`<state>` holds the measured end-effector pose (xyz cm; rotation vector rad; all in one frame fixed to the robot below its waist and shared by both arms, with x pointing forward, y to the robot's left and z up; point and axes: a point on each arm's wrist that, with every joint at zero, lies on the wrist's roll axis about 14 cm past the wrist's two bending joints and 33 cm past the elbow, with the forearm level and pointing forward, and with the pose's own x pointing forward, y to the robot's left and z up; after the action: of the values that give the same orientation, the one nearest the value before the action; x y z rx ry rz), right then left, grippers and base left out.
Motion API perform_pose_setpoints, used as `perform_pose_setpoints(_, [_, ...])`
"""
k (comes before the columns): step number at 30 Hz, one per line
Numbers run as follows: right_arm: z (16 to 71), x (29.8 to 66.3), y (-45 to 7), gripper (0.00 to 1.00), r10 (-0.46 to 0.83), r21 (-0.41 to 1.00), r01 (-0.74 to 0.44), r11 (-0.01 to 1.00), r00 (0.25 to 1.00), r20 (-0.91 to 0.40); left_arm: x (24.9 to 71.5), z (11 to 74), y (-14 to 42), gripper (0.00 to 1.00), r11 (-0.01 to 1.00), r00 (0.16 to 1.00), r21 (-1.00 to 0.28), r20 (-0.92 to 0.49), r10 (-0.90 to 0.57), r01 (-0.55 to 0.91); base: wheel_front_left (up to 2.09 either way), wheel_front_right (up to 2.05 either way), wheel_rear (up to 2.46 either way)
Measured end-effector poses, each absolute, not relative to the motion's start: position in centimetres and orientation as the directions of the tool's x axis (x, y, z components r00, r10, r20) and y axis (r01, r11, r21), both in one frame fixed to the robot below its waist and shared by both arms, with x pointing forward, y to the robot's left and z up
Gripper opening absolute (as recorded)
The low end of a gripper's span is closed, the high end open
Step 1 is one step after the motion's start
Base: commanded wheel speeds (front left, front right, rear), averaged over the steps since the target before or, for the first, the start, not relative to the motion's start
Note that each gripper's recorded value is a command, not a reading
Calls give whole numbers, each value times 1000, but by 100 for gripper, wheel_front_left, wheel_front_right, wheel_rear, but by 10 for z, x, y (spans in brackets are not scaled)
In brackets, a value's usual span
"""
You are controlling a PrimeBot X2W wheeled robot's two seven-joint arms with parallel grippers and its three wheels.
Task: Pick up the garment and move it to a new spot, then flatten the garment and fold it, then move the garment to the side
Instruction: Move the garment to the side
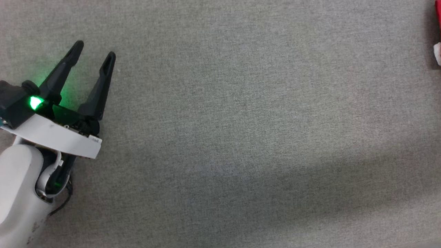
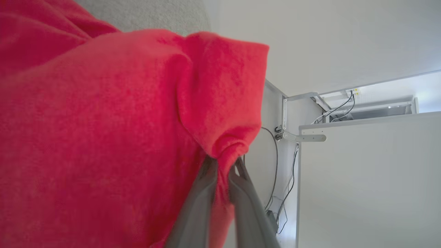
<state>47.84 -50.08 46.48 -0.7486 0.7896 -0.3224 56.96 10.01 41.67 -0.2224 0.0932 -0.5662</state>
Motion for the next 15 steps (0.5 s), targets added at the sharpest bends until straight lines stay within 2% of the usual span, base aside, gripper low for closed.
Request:
perform_pose_setpoints(11, [431, 471, -496, 0, -528, -647, 66, 760, 644, -554, 569, 419, 104, 100, 826, 846, -232, -25, -533, 513, 0, 0, 0])
perform_pose_setpoints(12, [434, 471, -497, 6, -531, -650, 72, 757, 647, -547, 569, 420, 105, 100, 828, 847, -230, -25, -530, 511, 0, 0, 0])
perform_pose_setpoints(13, [437, 472, -499, 27, -534, -655, 78, 752, 653, -536, 568, 421, 106, 100, 830, 849, -228, -26, -528, 510, 0, 0, 0])
perform_pose_setpoints(15, [445, 473, -501, 100, -537, -651, 102, 752, 667, -516, 566, 422, 109, 100, 835, 853, -224, -31, -522, 503, 0, 0, 0])
